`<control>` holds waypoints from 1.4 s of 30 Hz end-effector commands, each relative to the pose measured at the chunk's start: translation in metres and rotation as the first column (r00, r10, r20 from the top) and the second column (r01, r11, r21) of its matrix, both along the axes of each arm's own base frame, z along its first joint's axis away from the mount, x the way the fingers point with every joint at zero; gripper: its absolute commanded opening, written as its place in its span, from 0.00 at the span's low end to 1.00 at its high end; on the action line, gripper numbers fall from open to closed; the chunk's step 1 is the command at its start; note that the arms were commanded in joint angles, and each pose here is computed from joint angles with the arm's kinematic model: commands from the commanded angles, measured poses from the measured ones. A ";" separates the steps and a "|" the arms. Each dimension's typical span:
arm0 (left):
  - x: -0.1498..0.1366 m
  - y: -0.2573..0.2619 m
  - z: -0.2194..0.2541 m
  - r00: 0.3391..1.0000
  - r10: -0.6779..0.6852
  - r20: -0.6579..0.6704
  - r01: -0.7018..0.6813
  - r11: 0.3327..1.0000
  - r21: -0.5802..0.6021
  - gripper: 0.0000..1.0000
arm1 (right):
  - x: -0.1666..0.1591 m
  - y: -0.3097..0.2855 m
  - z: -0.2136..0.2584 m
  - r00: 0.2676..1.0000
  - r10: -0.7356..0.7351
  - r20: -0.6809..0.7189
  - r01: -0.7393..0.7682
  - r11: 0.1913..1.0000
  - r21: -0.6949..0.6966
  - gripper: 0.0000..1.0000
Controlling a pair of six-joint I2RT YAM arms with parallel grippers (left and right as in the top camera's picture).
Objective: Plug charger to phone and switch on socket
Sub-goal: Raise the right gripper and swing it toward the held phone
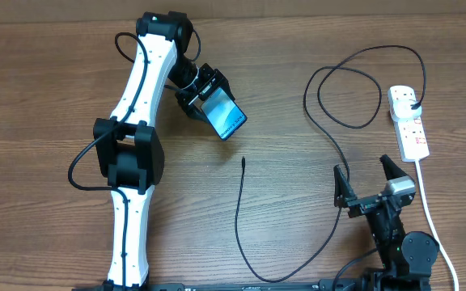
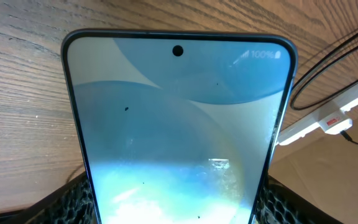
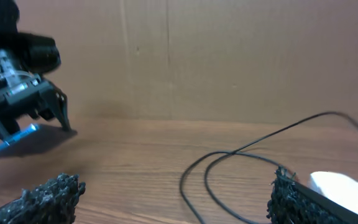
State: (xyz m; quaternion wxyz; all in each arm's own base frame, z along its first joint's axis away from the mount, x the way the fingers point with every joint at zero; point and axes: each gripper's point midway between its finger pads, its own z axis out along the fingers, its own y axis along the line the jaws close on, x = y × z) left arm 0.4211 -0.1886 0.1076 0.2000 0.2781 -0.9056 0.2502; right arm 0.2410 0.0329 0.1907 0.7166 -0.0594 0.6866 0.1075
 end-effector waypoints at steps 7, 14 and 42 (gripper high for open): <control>0.004 -0.002 0.009 0.999 -0.013 0.038 0.014 1.000 -0.016 0.04 | -0.011 0.014 0.045 0.996 0.088 0.033 -0.093 0.979 0.180 1.00; 0.004 -0.002 0.009 0.999 -0.013 0.038 0.014 1.000 -0.016 0.04 | -0.004 0.016 0.086 0.993 0.110 -0.048 -0.099 0.976 0.192 1.00; 0.017 0.002 0.003 0.987 0.157 -0.013 -0.156 0.986 0.064 0.04 | 0.117 0.104 0.049 0.340 0.872 -0.351 -0.315 0.457 0.832 1.00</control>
